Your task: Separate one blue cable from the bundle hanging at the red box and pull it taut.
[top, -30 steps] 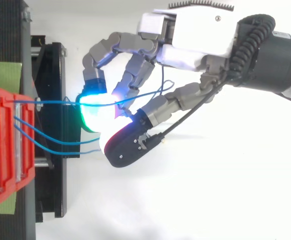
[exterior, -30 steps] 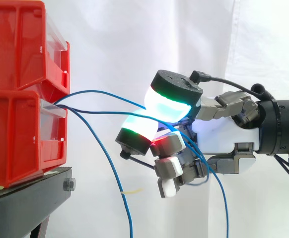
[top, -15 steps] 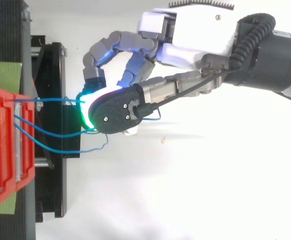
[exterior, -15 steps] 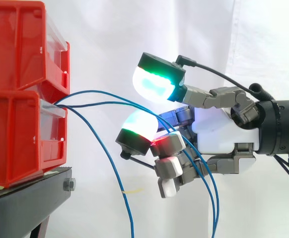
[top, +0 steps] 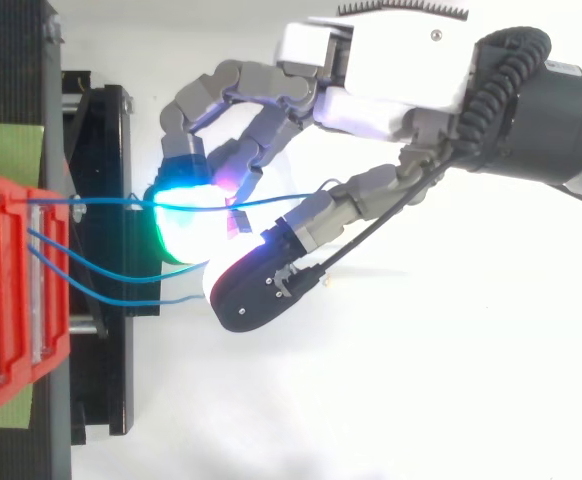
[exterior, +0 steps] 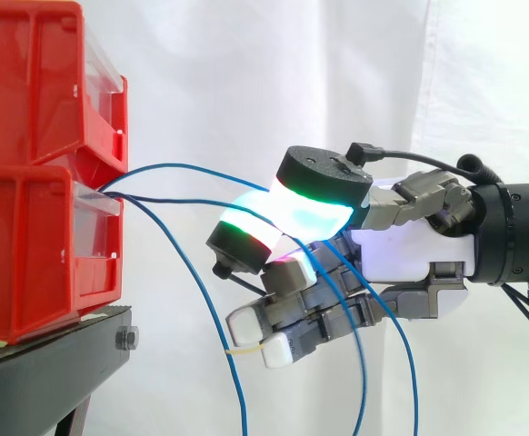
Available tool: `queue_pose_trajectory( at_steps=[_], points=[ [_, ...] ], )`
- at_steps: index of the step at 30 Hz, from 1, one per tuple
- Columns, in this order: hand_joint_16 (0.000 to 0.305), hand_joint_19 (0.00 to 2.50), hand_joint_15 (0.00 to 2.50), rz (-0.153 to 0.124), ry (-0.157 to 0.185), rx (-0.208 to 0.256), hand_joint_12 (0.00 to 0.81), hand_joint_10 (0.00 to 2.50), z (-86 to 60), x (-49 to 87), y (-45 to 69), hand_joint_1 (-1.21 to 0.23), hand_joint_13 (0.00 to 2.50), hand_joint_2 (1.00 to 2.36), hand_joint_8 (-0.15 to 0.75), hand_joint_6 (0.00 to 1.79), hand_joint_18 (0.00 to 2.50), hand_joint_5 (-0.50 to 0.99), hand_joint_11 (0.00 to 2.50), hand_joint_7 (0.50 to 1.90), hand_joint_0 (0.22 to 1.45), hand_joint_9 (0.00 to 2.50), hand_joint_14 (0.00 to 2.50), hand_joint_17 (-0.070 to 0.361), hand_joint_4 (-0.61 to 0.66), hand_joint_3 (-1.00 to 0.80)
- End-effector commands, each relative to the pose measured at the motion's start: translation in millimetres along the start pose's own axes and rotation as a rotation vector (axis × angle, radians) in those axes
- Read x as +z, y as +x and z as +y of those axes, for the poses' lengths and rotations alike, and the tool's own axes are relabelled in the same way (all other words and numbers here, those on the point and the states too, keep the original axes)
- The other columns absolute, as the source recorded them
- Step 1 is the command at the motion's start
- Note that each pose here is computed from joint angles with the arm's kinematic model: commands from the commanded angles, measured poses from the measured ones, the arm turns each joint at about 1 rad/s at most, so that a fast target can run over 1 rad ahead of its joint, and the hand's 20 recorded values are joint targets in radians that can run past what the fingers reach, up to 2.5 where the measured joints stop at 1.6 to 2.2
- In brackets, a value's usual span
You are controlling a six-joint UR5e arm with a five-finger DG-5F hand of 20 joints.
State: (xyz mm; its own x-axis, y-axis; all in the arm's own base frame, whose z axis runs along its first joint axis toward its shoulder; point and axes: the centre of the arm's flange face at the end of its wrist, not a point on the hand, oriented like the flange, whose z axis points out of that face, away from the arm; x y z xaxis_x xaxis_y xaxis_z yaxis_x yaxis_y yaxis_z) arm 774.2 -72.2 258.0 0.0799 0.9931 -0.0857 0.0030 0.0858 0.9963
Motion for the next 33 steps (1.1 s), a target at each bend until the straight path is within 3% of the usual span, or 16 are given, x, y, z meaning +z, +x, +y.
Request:
queue_pose_trajectory(
  at_steps=[1,6,9,12,14,19,23,33],
  points=[
    [0.050,0.44,0.48,0.002,0.001,0.001,0.389,0.02,-0.1,-0.1,0.0,-0.94,0.58,1.00,0.336,0.89,0.57,-0.18,1.05,1.16,0.60,0.92,0.02,0.113,0.13,-0.50],
    [0.057,0.45,0.47,0.000,-0.002,0.001,0.421,0.02,1.1,-0.1,-1.3,-0.78,0.58,1.00,0.369,0.88,0.56,-0.17,1.02,1.10,0.47,0.94,0.02,0.127,0.16,-0.50],
    [0.055,0.47,0.47,0.000,-0.004,0.000,0.420,0.02,1.9,0.2,-1.3,-0.59,0.60,1.00,0.370,0.86,0.55,-0.16,1.01,1.11,0.48,0.98,0.02,0.125,0.16,-0.50],
    [0.048,0.52,0.49,-0.002,-0.010,0.001,0.386,0.02,7.4,-0.7,-3.2,-0.42,0.62,1.00,0.344,0.85,0.53,-0.15,1.01,1.16,0.59,1.04,0.02,0.108,0.14,-0.50],
    [0.048,0.52,0.49,-0.003,-0.005,-0.001,0.386,0.02,12.0,-2.6,-4.1,-0.44,0.63,1.00,0.349,0.85,0.54,-0.15,1.02,1.18,0.60,1.06,0.02,0.107,0.13,-0.50],
    [0.047,0.52,0.53,-0.003,0.013,-0.005,0.391,0.02,16.1,-6.3,-6.3,-0.58,0.67,1.01,0.359,0.87,0.56,-0.16,1.08,1.28,0.59,1.09,0.02,0.107,0.19,-0.29],
    [0.048,0.51,0.54,-0.006,0.015,-0.005,0.395,0.02,15.9,-6.5,-7.6,-0.67,0.69,1.02,0.360,0.90,0.58,-0.17,1.12,1.22,0.58,1.09,0.02,0.107,0.20,-0.21],
    [0.045,0.52,0.72,-0.003,0.015,-0.005,0.387,0.01,15.9,-6.5,-7.3,-0.74,0.83,1.01,0.342,0.91,0.67,-0.19,1.31,1.12,0.65,1.11,0.02,0.100,0.18,-0.36]
  ],
)
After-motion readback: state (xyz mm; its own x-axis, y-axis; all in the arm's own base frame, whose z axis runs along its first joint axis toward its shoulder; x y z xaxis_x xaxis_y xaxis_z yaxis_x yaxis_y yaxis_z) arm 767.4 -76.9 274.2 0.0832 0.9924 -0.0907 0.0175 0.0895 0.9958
